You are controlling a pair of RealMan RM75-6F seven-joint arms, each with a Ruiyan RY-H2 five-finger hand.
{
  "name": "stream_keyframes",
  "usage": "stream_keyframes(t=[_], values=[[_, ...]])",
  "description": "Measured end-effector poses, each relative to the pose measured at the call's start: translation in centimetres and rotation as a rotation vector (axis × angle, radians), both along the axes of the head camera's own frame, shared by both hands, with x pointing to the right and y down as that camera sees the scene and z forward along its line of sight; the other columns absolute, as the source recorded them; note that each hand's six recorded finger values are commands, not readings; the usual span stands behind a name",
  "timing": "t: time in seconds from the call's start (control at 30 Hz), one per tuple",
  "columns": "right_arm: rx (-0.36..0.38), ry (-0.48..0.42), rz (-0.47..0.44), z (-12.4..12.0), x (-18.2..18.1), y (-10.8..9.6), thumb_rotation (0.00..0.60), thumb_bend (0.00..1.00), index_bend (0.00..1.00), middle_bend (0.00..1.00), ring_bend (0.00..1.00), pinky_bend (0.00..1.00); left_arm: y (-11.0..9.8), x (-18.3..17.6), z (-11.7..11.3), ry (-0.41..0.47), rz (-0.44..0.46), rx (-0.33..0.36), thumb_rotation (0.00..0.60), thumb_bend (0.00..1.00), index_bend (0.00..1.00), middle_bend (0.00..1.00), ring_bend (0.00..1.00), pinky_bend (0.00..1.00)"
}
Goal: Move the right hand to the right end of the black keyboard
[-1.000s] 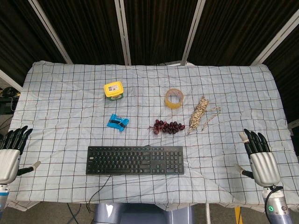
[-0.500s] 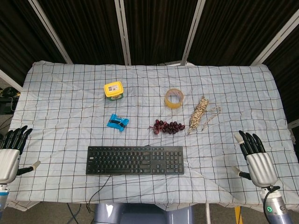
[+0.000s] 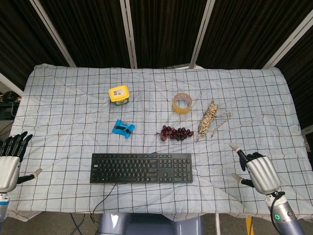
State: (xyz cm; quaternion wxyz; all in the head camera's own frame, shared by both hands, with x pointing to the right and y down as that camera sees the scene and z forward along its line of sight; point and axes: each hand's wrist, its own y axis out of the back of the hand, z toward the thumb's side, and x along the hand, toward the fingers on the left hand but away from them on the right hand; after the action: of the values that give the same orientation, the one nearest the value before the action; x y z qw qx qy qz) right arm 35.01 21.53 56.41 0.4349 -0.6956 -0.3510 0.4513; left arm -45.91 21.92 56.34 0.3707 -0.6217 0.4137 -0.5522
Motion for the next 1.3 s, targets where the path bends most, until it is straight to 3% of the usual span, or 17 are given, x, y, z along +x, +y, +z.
stream_keyframes(t=[0.17,0.43,0.77,1.3], values=[[-0.077,0.042,-0.091,1.2,-1.5,0.7,0.600,0.26,0.14,0.86,0.83,0.71,-0.1,0.0,-0.1,0.005,-0.001,0.006,0.600,0.03,0.00,0.00,0.00,0.00],[-0.163,0.101,-0.229,3.0,-4.4,2.8,0.600,0.28,0.14,0.87,0.84,0.71,-0.2,-0.1,-0.2,0.007,0.000,0.013,0.600,0.03,0.00,0.00,0.00,0.00],[-0.205,0.103,-0.278,4.5,-6.8,4.0,0.600,0.29,0.14,0.87,0.84,0.71,-0.2,-0.1,-0.2,0.007,-0.002,0.014,0.600,0.03,0.00,0.00,0.00,0.00],[-0.299,0.112,-0.246,7.8,-9.3,4.6,0.600,0.30,0.15,0.87,0.84,0.71,-0.3,-0.2,-0.3,0.009,-0.006,0.014,0.600,0.03,0.00,0.00,0.00,0.00]])
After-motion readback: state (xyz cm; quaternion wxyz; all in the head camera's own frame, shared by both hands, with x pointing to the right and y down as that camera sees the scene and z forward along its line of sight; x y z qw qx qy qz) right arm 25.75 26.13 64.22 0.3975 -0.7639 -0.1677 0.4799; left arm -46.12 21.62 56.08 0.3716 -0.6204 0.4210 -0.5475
